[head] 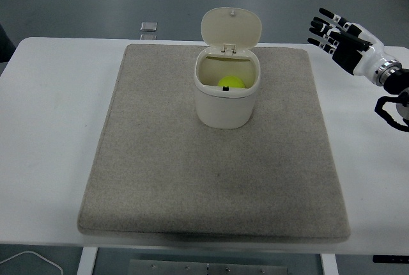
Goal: Pick up the tennis ball and place it in the box.
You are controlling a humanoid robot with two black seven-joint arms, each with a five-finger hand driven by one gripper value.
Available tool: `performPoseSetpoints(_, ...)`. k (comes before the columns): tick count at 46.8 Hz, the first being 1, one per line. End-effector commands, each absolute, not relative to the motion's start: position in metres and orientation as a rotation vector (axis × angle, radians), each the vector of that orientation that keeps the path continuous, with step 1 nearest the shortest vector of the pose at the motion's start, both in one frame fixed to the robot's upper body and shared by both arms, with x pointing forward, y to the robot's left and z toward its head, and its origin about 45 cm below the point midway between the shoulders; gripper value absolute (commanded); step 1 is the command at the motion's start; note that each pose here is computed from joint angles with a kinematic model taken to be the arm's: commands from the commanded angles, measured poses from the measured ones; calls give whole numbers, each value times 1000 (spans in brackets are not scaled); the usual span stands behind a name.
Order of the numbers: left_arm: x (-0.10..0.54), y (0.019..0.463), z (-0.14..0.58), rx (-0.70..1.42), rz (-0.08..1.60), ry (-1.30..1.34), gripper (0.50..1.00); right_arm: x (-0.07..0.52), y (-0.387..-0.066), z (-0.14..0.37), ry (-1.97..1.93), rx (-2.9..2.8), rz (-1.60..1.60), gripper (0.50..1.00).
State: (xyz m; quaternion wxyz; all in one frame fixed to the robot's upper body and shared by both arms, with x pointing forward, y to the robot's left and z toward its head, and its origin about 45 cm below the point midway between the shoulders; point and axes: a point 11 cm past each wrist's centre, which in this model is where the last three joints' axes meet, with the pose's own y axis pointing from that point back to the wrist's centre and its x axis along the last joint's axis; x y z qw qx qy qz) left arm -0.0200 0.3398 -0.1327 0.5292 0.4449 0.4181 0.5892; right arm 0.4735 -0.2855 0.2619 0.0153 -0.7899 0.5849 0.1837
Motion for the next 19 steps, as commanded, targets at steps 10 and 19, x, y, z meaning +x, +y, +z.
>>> performPoseSetpoints(10, -20, 340, -133, 1062, 1407, 998, 990, 474, -286, 263, 1819, -2453, 564, 924)
performPoseSetpoints(19, -20, 340, -133, 1062, 1407, 998, 992, 474, -285, 262, 1819, -2451, 565, 921)
